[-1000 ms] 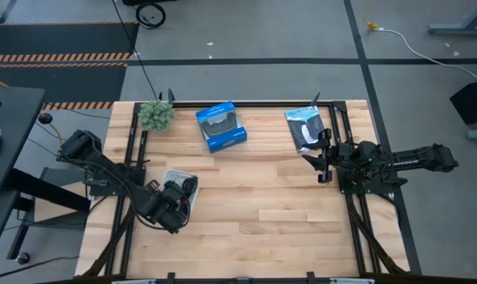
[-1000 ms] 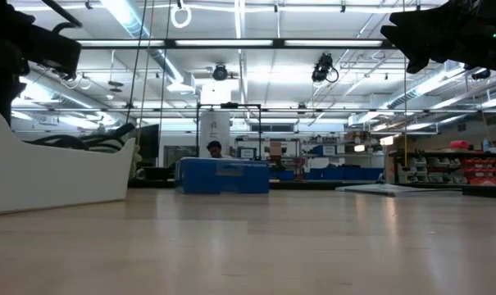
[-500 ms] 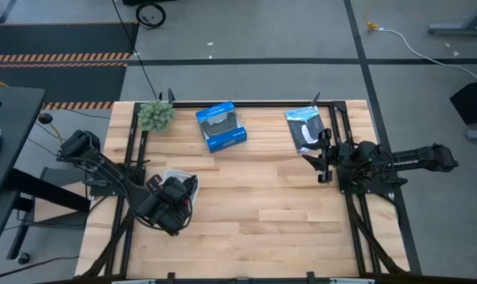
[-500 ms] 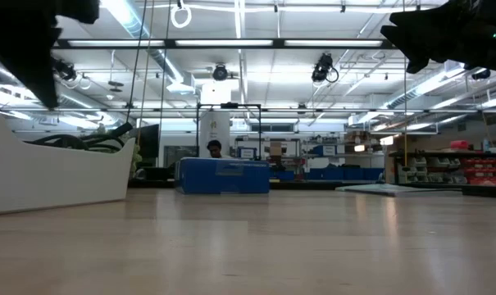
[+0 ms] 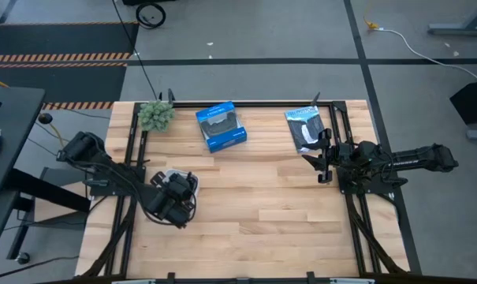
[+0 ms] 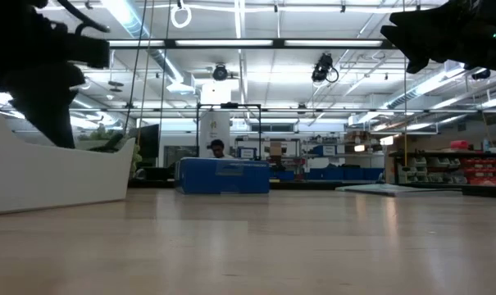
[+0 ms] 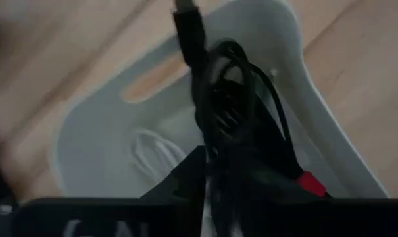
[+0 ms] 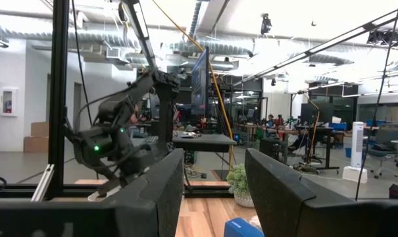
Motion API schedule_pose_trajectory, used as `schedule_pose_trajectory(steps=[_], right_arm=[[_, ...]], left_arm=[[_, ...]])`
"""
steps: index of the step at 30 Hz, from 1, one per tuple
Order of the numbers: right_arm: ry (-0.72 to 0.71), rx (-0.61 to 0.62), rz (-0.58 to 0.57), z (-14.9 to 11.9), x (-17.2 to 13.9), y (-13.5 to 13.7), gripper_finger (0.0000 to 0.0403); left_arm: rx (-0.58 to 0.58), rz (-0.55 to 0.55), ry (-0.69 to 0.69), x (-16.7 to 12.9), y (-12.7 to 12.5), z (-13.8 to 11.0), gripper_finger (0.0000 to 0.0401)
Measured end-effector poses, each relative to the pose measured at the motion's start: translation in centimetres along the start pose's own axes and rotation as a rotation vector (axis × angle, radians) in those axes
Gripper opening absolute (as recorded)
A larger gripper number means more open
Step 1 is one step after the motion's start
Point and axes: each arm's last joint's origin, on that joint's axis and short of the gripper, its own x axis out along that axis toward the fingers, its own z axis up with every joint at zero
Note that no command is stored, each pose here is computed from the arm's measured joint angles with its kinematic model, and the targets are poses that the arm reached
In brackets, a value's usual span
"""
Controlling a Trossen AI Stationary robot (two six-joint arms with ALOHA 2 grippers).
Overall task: Pick and place USB-C Cables
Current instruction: Put the black charger cable into the white bin
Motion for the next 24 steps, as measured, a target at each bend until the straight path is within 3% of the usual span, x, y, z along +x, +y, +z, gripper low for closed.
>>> schedule_pose_trajectory(steps=[7, 17, 24], right_arm=[[0.0, 0.0, 0.0, 0.0, 0.0, 0.0, 0.0169], [0.0, 0.0, 0.0, 0.0, 0.0, 0.0, 0.0169], [0.0, 0.0, 0.0, 0.0, 0.0, 0.0, 0.0169]], left_arm=[[0.042, -0.018, 0.048, -0.4, -0.1, 0.1, 0.0029], [0.086, -0.05, 0.016, -4.9, -1.0, 3.0, 0.0028], [0.072, -0.032, 0.115, -3.5, -0.6, 2.2, 0.0019]])
